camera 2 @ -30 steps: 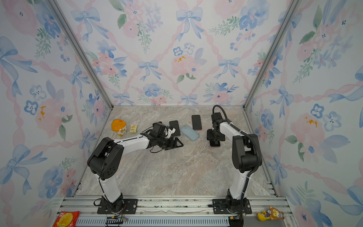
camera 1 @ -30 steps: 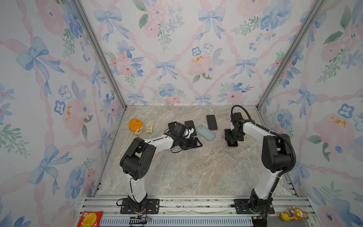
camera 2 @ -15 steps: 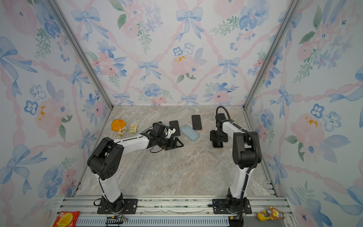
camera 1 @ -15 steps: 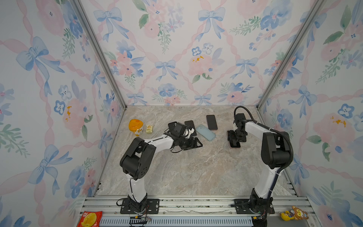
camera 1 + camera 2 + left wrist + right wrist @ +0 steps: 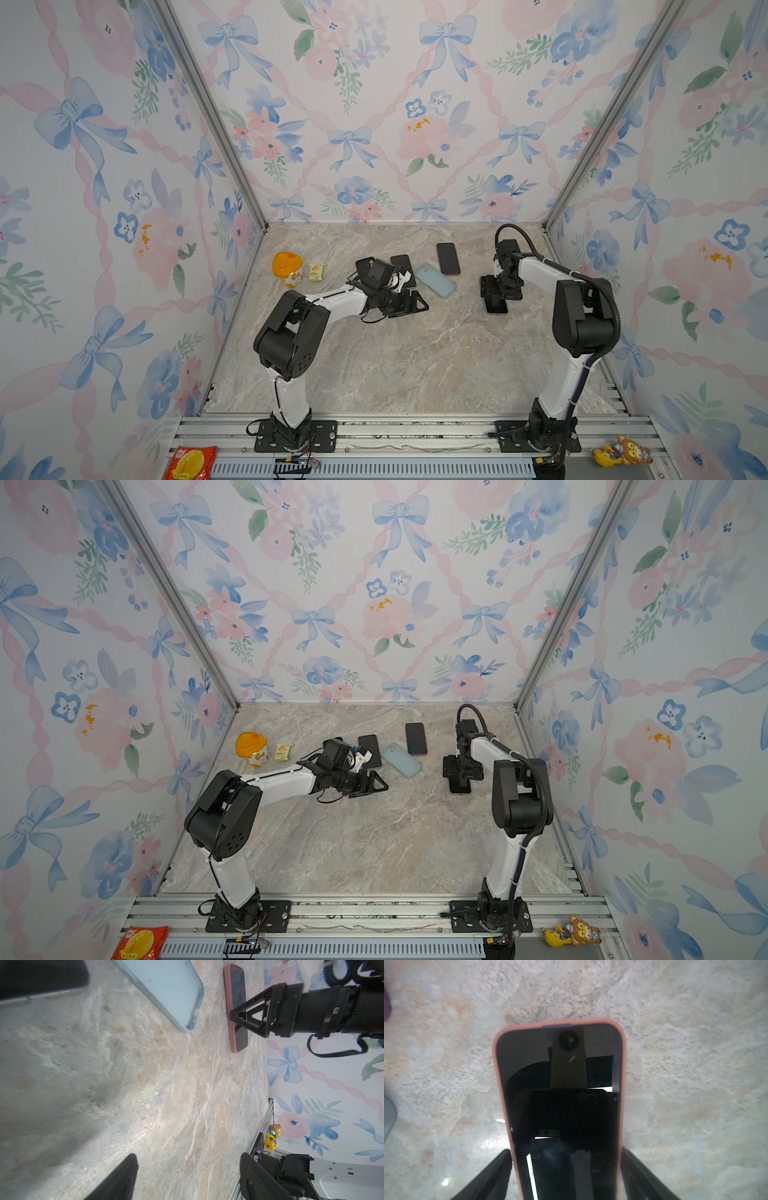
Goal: Put the phone into the phone case
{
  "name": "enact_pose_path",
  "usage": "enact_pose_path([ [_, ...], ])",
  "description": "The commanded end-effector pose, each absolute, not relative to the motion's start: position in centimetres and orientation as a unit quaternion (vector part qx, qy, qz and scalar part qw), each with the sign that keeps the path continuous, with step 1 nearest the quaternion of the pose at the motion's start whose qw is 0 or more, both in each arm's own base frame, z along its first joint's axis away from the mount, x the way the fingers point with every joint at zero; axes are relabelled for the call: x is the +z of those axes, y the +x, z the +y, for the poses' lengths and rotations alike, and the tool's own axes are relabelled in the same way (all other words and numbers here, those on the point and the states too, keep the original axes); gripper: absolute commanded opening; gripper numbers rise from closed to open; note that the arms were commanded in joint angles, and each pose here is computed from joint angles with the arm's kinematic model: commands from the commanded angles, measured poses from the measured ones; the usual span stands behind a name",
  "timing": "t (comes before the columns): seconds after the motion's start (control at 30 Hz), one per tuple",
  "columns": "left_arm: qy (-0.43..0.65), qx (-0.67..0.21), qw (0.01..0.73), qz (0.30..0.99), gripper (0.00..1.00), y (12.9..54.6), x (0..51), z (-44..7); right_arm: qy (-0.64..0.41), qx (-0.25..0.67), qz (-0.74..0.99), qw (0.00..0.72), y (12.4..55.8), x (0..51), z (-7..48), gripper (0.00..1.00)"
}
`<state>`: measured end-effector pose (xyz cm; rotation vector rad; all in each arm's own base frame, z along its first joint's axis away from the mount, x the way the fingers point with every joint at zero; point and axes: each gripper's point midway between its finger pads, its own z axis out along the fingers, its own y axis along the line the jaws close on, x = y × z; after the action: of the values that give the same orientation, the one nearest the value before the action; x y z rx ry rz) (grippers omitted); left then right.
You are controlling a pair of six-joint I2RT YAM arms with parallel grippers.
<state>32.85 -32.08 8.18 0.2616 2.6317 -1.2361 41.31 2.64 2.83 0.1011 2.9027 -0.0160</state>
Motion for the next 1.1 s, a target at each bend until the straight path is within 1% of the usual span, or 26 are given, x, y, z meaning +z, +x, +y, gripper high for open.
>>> enact_pose_path([
  [0.0, 0.096, -0.417, 0.102, 0.898, 0.78, 32.5, 7.3, -31.7, 0.027, -0.009, 0.993, 0.114, 41.0, 2.6, 2.8, 0.85],
  [0.23, 0.093, -0.413, 0.104, 0.9, 0.79, 32.5, 7.2, -31.5, 0.023, -0.011, 0.993, 0.118, 41.1, 3.2, 2.9, 0.88],
  [0.33, 0.087, -0.405, 0.115, 0.903, 0.77, 32.4, 7.7, -31.4, 0.026, -0.009, 0.991, 0.128, 41.0, 4.9, 3.0, 0.87],
  [0.47, 0.088, -0.405, 0.126, 0.901, 0.77, 32.6, 8.5, -31.6, 0.035, 0.003, 0.987, 0.158, 41.0, 7.7, 3.9, 0.86],
  [0.6, 0.082, -0.403, 0.124, 0.903, 0.76, 32.7, 8.7, -31.6, 0.014, 0.017, 0.982, 0.185, 41.0, 9.5, 7.2, 0.86],
  [0.83, 0.068, -0.391, 0.135, 0.908, 0.76, 33.5, 9.0, -31.4, -0.026, 0.011, 0.979, 0.201, 41.2, 10.1, 12.5, 0.83],
  [1.07, 0.058, -0.382, 0.15, 0.91, 0.77, 35.3, 9.2, -31.3, -0.043, 0.001, 0.979, 0.198, 43.0, 9.2, 14.6, 0.83],
])
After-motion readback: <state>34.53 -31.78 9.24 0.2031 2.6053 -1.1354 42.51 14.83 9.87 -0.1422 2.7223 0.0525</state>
